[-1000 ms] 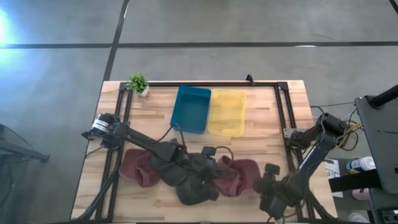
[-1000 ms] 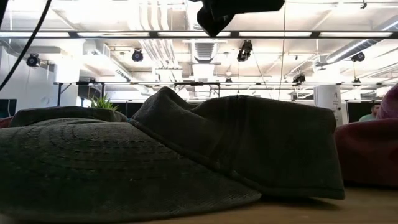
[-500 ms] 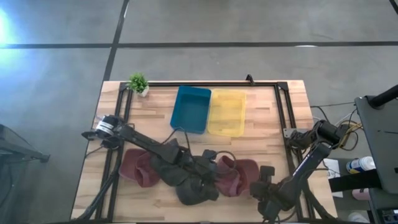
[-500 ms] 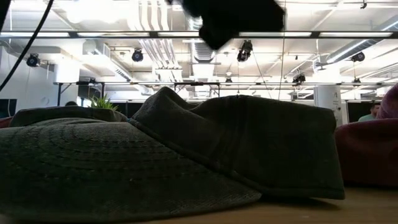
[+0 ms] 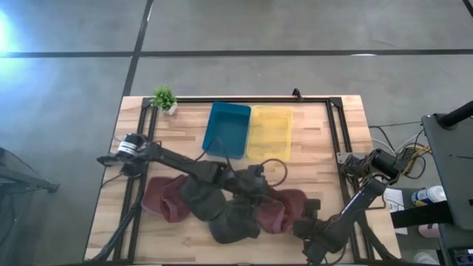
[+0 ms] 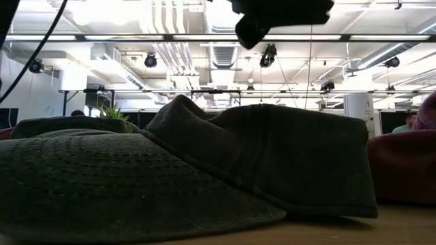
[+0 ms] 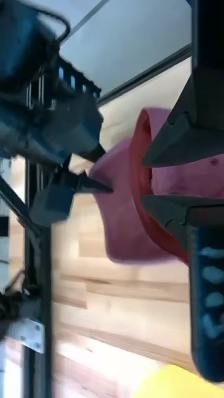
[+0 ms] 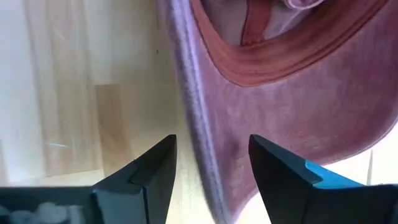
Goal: Pick & Place hat
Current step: Put the right red cap into the yellow bin
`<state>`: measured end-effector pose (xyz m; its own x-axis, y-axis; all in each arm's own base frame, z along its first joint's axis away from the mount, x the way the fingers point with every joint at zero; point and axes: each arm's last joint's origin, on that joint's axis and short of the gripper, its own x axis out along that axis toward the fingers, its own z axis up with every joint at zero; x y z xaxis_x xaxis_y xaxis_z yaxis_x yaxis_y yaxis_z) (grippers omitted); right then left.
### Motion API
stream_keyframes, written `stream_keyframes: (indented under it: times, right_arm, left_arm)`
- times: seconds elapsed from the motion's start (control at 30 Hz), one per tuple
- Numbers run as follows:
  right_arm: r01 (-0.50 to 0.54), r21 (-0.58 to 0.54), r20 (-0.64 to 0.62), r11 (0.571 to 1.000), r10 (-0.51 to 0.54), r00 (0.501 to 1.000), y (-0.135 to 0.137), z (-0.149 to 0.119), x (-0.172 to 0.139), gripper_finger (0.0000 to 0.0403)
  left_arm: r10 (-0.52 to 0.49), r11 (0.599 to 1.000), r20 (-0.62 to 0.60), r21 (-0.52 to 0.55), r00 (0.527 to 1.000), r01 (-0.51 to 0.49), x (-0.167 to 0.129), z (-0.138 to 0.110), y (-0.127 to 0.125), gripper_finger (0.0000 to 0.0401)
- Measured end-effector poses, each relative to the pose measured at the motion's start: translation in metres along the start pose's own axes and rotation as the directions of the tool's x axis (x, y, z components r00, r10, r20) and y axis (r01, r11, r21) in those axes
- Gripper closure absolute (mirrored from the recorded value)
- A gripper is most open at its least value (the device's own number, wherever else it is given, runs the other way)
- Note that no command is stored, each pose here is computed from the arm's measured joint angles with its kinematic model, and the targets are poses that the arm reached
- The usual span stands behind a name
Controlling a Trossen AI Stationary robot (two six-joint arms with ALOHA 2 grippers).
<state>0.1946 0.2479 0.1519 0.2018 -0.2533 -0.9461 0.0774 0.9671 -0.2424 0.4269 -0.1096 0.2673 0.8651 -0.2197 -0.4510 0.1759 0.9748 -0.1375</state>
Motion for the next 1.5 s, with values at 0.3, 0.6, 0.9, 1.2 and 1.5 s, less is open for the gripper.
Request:
stream_keyframes:
  times: [0.3, 0.6, 0.9, 1.2, 1.5]
  right_arm:
    - [0.007, 0.017, 0.022, 1.000, -0.008, 1.000, -0.006, 0.001, 0.015, 0.0216]
    - [0.006, -0.003, 0.015, 1.000, -0.006, 1.000, -0.012, 0.004, 0.022, 0.0259]
    - [0.023, -0.030, 0.047, 0.999, -0.022, 0.999, -0.015, 0.008, 0.024, 0.0353]
    - [0.023, -0.021, 0.100, 1.000, -0.020, 0.995, -0.012, 0.016, 0.017, 0.0388]
    - [-0.075, 0.212, 0.182, 0.974, 0.036, 0.983, -0.012, 0.023, -0.008, 0.0390]
  left_arm:
    - [0.041, 0.998, -0.153, -0.041, 0.987, -0.047, -0.002, -0.012, 0.011, 0.0323]
    - [0.046, 0.997, -0.237, -0.051, 0.970, -0.059, -0.002, -0.024, 0.010, 0.0323]
    - [0.047, 0.996, -0.242, -0.056, 0.969, -0.062, -0.002, -0.025, 0.010, 0.0323]
    - [0.046, 0.997, -0.244, -0.056, 0.969, -0.061, -0.003, -0.024, 0.009, 0.0323]
    - [0.042, 0.997, -0.221, -0.054, 0.974, -0.055, -0.018, -0.009, 0.006, 0.0323]
